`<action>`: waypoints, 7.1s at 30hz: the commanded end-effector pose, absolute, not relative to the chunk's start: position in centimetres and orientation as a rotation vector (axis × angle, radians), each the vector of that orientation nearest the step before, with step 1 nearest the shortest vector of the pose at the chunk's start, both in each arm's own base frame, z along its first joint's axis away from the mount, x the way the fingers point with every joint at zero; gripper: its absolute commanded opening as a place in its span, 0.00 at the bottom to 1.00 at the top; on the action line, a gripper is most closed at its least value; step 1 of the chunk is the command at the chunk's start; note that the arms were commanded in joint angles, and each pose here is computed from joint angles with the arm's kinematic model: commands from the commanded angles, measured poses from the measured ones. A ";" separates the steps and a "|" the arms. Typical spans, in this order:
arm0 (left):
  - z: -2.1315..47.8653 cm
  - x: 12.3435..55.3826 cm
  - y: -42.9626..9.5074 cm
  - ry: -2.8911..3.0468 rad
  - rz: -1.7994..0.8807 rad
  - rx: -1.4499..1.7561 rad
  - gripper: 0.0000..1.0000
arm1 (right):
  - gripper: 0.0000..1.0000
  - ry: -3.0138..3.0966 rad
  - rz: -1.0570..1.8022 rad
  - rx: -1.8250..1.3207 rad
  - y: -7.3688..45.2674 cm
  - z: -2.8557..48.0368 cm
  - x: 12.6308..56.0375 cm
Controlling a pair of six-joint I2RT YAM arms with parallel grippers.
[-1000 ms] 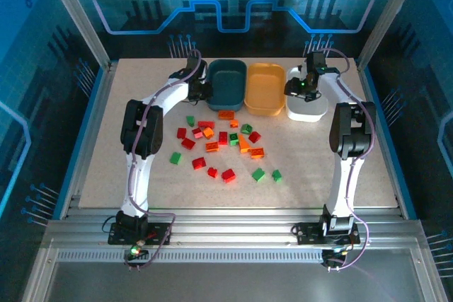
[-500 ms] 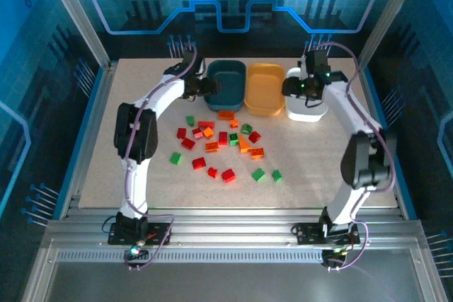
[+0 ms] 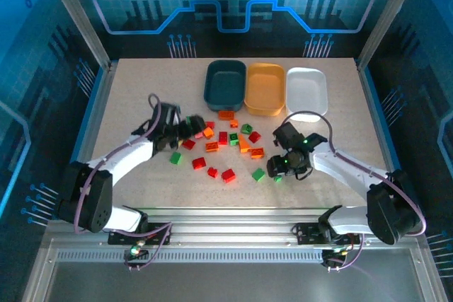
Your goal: Sort the legos into containers by color
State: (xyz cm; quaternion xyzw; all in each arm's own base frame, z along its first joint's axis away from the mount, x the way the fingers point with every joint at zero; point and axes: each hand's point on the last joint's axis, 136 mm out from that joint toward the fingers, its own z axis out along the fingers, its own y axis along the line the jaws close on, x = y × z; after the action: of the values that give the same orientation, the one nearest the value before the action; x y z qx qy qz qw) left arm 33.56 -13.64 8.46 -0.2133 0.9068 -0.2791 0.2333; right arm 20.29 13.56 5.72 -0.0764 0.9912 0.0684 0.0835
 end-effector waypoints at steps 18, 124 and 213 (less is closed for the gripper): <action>13.1 29.3 -14.4 2.410 -0.920 -0.542 0.99 | 0.27 2.955 0.061 -0.214 13.5 2.9 21.8; 8.3 21.6 -27.1 2.767 -0.200 0.836 0.90 | 0.66 2.700 0.095 -0.117 16.1 8.8 54.1; 24.5 51.9 -23.5 2.428 -0.715 0.038 0.86 | 0.78 2.621 0.342 -0.212 14.0 14.0 27.3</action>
State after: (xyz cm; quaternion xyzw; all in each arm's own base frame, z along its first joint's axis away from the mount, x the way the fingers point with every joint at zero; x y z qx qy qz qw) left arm 53.64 -23.76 15.65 0.0076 0.9477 -0.2223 0.2290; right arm 28.75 10.70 13.67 0.0005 0.9597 0.0923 0.2653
